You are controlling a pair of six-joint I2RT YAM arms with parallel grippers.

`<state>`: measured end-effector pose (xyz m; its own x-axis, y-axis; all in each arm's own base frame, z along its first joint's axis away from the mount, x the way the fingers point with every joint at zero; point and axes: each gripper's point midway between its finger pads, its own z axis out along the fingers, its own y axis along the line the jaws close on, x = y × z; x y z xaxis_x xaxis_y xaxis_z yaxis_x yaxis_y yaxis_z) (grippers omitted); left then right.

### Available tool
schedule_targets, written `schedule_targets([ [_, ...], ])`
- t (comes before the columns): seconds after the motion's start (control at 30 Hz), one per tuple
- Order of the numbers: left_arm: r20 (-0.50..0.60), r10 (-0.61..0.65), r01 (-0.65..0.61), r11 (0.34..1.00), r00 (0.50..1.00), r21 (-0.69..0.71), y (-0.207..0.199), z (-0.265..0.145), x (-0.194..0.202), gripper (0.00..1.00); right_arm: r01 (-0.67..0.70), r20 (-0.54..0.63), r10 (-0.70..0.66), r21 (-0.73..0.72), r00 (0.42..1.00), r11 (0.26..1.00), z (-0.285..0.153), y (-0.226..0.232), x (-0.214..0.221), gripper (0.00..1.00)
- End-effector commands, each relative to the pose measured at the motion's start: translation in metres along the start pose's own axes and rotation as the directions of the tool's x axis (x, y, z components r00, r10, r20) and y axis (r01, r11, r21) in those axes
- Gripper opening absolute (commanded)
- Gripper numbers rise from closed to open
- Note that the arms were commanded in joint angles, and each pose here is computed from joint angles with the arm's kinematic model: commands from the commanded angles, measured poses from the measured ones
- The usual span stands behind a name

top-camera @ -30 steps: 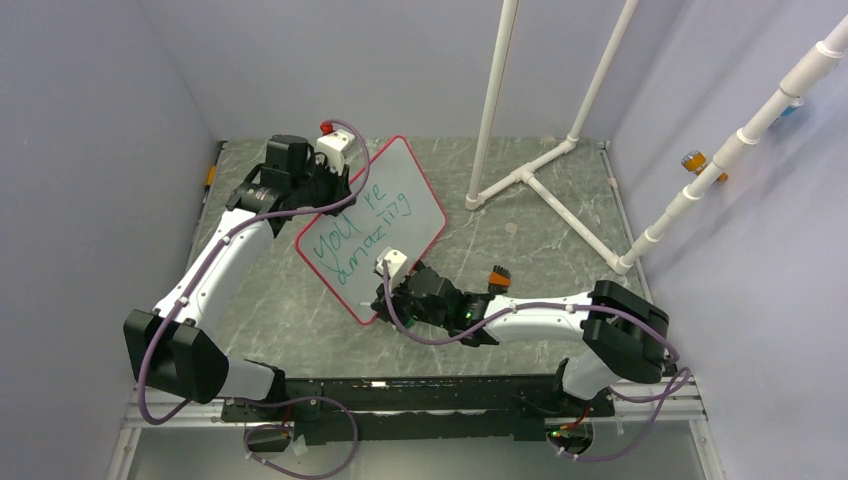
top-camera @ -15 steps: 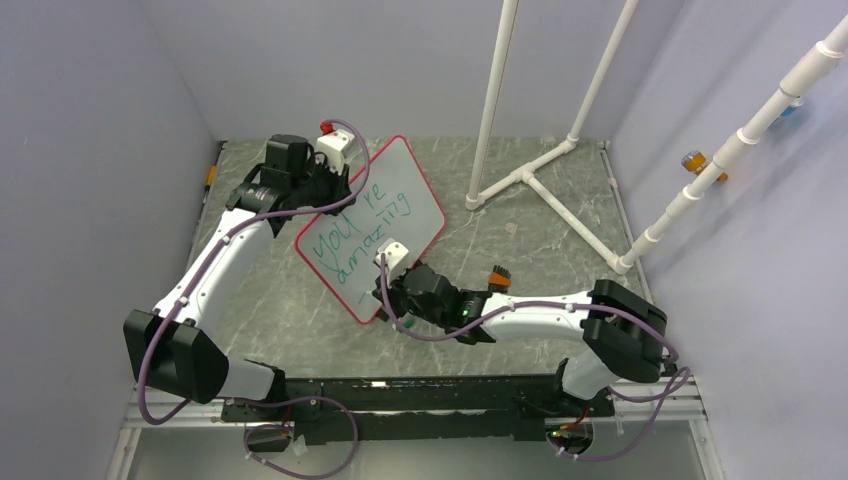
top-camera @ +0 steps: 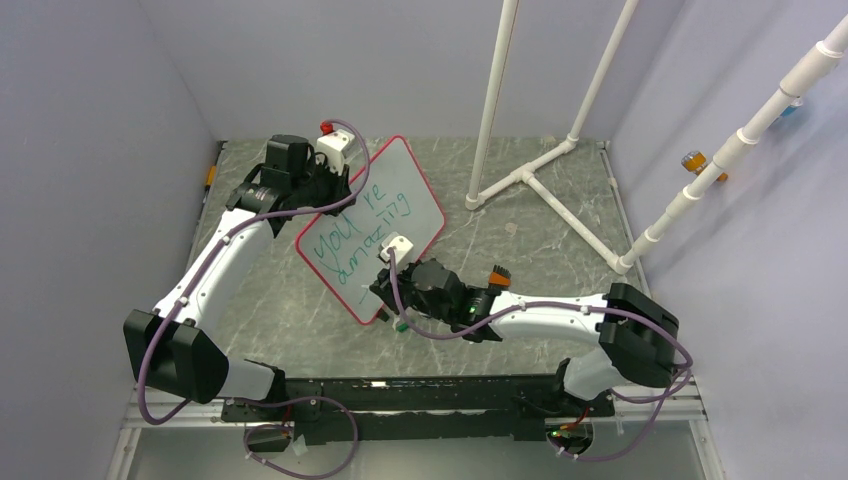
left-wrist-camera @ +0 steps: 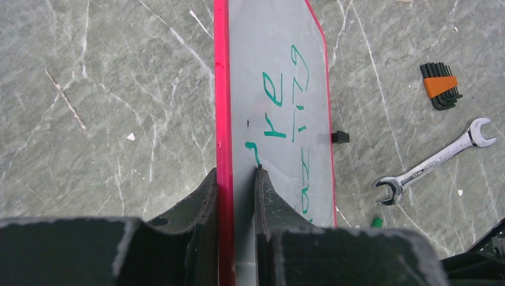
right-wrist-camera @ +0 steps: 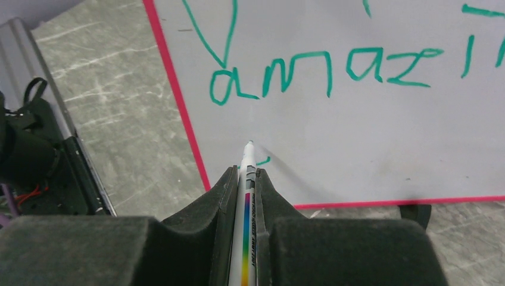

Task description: Write a sentence on the whiteboard

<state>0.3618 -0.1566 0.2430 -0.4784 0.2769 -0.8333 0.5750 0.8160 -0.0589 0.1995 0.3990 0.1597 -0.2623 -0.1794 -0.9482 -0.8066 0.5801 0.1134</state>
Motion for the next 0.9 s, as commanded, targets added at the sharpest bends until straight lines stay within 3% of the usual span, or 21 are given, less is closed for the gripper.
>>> schedule_targets([
  [0.0,-0.146,0.094,-0.113,0.985,0.985,-0.127,0.031,-0.001,0.032,0.00,-0.002,0.093,0.009,-0.075,0.996,0.997,-0.001,0.015,-0.031,0.00],
  [0.37,-0.144,0.096,-0.115,0.985,0.985,-0.130,0.031,-0.002,0.031,0.00,-0.009,0.052,0.013,-0.064,0.999,0.998,0.014,0.014,-0.017,0.00],
  [0.87,-0.138,0.098,-0.116,0.985,0.986,-0.128,0.031,-0.003,0.029,0.00,-0.031,-0.033,0.029,-0.064,0.999,0.997,0.000,0.009,0.026,0.00],
])
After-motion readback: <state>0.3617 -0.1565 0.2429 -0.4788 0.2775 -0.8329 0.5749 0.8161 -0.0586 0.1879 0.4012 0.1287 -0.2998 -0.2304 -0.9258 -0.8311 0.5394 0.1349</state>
